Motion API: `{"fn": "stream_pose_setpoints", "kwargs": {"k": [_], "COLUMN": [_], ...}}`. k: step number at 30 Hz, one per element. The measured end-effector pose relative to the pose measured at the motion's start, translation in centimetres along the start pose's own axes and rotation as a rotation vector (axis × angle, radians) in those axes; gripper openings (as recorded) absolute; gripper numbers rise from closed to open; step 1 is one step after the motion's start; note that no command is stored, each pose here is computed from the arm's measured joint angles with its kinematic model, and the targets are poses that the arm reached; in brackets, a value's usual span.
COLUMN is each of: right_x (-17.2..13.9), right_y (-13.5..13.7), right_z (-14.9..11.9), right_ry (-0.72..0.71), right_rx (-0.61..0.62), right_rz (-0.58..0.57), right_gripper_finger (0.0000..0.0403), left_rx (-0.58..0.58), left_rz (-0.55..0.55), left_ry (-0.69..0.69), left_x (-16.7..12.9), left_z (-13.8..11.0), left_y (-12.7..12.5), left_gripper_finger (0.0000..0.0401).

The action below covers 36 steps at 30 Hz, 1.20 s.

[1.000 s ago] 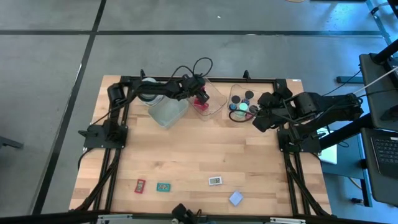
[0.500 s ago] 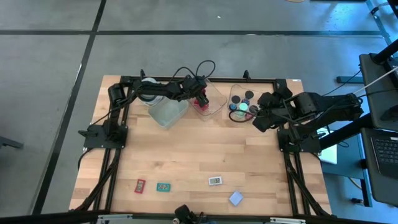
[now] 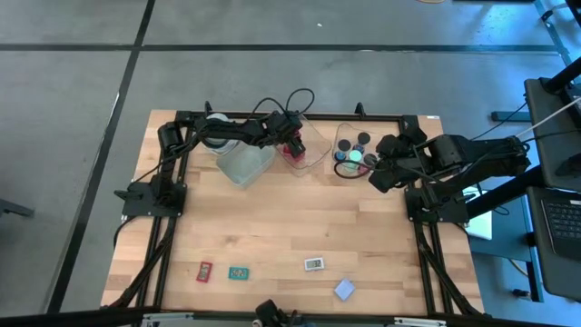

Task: Pick & Place Office items
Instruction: Put the red charger adapter into the left transparent bin, then put the purple charger adapter into the left transparent bin

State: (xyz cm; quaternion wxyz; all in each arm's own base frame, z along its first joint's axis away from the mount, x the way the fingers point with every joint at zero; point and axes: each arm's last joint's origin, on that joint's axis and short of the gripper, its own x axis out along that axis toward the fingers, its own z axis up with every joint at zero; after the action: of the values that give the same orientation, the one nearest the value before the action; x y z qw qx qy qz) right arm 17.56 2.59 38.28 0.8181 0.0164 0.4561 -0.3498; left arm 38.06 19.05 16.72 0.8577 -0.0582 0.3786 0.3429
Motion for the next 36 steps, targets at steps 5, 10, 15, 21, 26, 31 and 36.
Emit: {"fn": "stream_pose_setpoints", "kwargs": {"k": [5, 10, 15, 21, 26, 31, 36], "right_x": [0.0, 0.0, 0.0, 0.0, 0.0, 0.0, 0.0], "right_y": [0.0, 0.0, 0.0, 0.0, 0.1, 0.1, 0.1], "right_z": [0.0, 0.0, 0.0, 0.0, -0.1, -0.1, -0.1], "right_ry": [0.000, 0.000, 0.006, 0.008, 0.022, 0.023, 0.025], "right_rx": [-0.001, -0.001, -0.001, 0.000, 0.001, 0.001, 0.029], "right_rz": [0.000, 0.000, 0.006, 0.009, 0.025, 0.026, 0.028], "right_gripper_finger": [0.0265, 0.0265, 0.0265, 0.0265, 0.0265, 0.0265, 0.0265], "left_rx": [-0.001, -0.026, -0.029, -0.044, -0.017, 0.169, 0.299], "left_rz": [-0.001, -0.005, -0.006, -0.029, -0.152, -0.444, -0.564], "left_ry": [0.000, 0.000, -0.006, -0.124, -0.193, -0.210, -0.217], "left_x": [0.0, 0.0, -0.3, -4.3, -8.8, -11.9, -14.8], "left_z": [0.0, 0.0, 0.2, 2.7, 4.1, 3.5, 1.8], "left_y": [0.0, 0.0, 0.1, 0.2, -1.0, -5.7, -11.2], "left_gripper_finger": [0.0237, 0.0246, 0.0258, 0.0262, 0.0262, 0.0262, 0.0262]}}
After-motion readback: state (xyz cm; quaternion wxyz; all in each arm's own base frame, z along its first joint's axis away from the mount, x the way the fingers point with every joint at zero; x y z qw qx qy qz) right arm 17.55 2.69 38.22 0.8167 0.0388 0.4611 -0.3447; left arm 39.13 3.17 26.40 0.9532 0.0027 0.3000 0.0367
